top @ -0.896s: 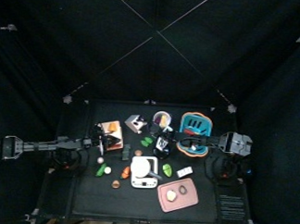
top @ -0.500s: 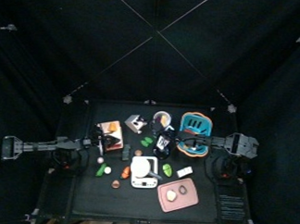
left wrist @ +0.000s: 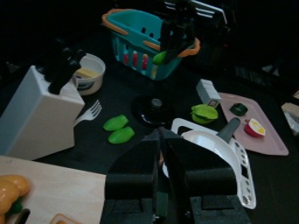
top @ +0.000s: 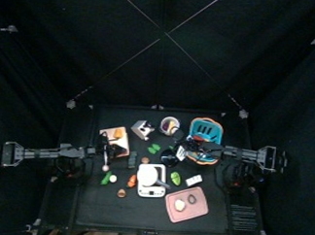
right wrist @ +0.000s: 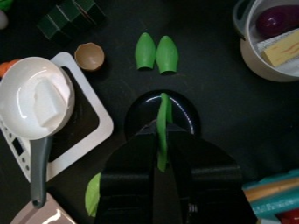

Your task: Place corn husk on plate

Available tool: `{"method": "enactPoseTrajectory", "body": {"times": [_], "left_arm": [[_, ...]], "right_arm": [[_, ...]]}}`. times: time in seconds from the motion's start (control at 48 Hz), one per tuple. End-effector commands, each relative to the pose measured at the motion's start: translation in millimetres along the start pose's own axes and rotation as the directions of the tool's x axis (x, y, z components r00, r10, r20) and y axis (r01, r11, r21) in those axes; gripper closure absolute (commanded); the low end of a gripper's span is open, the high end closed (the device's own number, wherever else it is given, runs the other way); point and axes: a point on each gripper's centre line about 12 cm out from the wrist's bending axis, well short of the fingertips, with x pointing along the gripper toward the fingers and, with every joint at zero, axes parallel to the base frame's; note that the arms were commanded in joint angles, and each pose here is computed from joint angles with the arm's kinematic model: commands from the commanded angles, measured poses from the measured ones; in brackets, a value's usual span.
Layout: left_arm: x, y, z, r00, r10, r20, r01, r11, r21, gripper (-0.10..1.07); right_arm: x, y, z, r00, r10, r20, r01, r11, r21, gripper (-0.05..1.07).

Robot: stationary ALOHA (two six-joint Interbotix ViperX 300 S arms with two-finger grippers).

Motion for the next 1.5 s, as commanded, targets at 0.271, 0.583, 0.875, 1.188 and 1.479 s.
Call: {"method": "enactPoseTrajectory", "body": {"times": [0.271,0.583,0.875,1.188,1.479], "left_arm": [[2.1,-3.2,7.5,1.0,-0.016,0.022,0.016,1.0,0.022,0.48],[2.2,-1.7,9.5,0.999,-0.011,0.034,0.011,1.0,0.023,0.48],[2.6,1.6,13.9,0.999,-0.001,0.052,-0.001,0.999,0.047,0.48],[2.3,4.4,0.1,1.0,0.007,0.009,-0.008,0.999,0.047,0.48],[3.0,1.2,0.3,1.0,-0.007,0.007,0.007,0.999,0.051,0.48]], "right_arm": [[-59.4,-28.4,-10.5,0.983,-0.019,0.185,0.004,0.997,0.081,0.51],[-75.9,-63.2,-28.5,0.971,-0.087,0.222,0.022,0.96,0.28,0.51],[-72.6,-69.6,-37.4,0.974,-0.101,0.204,0.034,0.95,0.31,0.51],[-76.7,-48.2,-27.0,0.973,-0.034,0.227,-0.026,0.966,0.256,0.51],[-84.0,7.6,-36.9,0.97,0.162,0.181,-0.191,0.969,0.156,0.51]]}}
